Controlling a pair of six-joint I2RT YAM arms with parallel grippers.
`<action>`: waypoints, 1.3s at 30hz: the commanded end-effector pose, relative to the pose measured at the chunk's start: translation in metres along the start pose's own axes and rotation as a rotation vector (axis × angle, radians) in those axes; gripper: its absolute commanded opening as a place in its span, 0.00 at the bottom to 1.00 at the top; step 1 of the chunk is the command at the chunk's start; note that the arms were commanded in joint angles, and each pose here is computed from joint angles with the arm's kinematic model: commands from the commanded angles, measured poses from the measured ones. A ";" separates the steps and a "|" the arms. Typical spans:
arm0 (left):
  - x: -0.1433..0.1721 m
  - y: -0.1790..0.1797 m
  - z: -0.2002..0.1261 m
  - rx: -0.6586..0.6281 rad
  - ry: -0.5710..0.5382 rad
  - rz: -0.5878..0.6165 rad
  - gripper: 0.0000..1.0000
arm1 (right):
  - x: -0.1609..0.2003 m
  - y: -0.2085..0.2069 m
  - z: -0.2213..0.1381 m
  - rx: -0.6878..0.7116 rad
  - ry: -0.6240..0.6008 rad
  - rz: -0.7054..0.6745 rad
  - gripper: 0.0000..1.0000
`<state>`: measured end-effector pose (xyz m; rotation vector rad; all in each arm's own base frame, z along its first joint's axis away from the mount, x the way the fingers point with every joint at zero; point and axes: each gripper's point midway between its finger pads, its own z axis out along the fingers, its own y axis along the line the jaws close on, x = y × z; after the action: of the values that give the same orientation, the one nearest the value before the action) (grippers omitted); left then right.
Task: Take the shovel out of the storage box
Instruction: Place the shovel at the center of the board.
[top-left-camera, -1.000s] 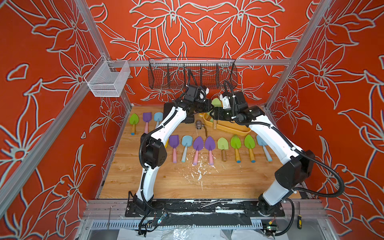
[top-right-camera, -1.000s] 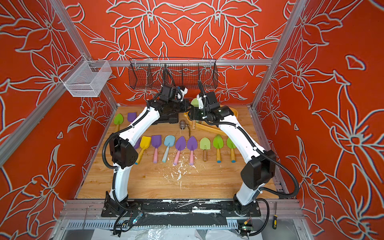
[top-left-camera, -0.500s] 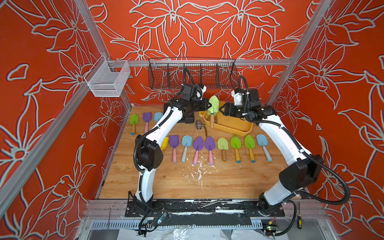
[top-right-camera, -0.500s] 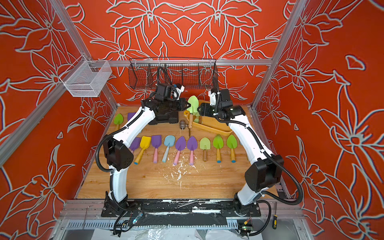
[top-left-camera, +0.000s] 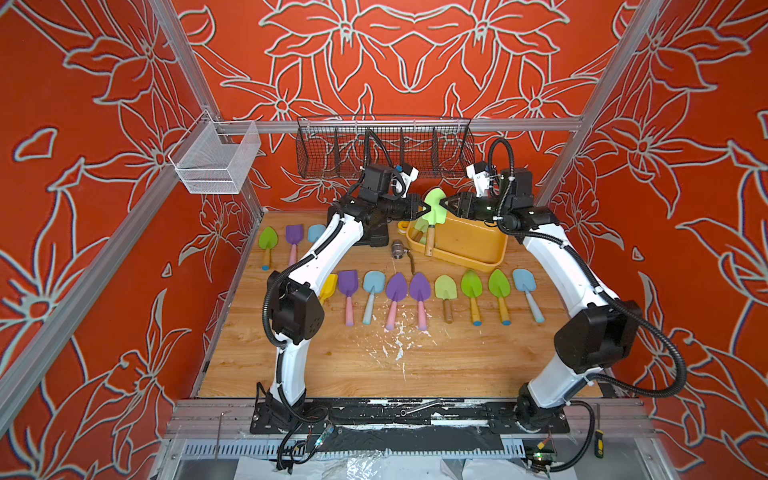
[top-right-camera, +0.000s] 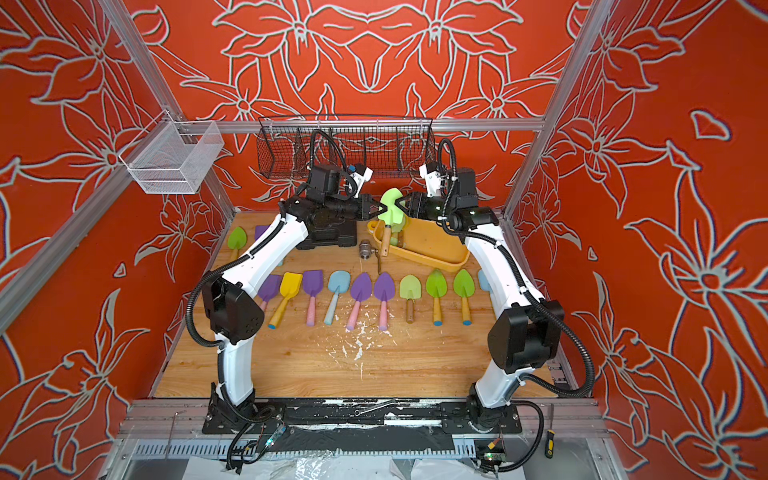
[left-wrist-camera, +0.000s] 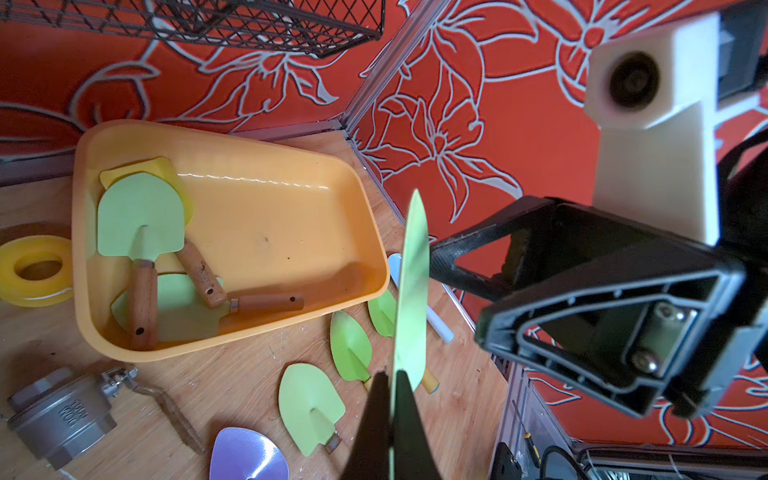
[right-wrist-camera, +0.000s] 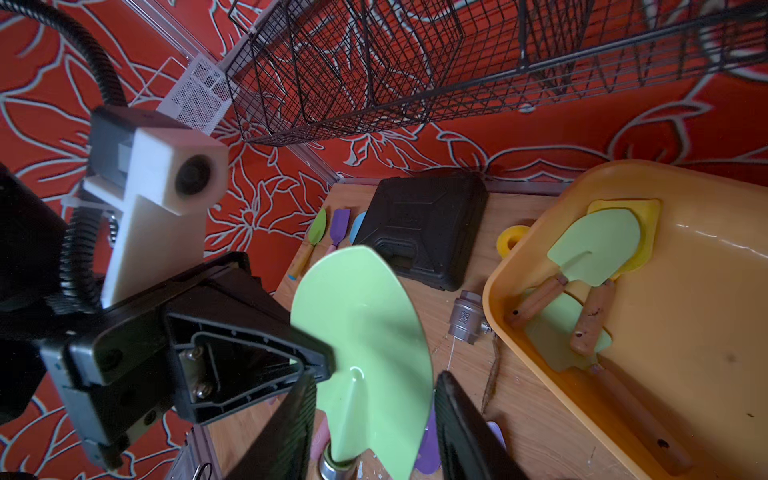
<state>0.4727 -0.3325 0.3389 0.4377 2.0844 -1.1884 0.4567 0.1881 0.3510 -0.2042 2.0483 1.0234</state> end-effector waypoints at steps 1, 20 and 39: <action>-0.019 -0.034 -0.017 0.080 -0.051 0.061 0.00 | 0.000 0.003 0.004 -0.045 0.001 -0.014 0.45; -0.024 -0.035 -0.012 0.143 -0.048 0.041 0.02 | -0.005 0.025 0.008 -0.195 0.026 0.047 0.00; 0.013 -0.017 -0.037 -0.367 -0.027 0.138 0.82 | -0.016 -0.043 -0.051 0.434 -0.106 0.071 0.00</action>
<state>0.4651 -0.3077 0.3591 0.3272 2.1087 -0.8758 0.4619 0.1400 0.3472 0.0572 2.1532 0.7147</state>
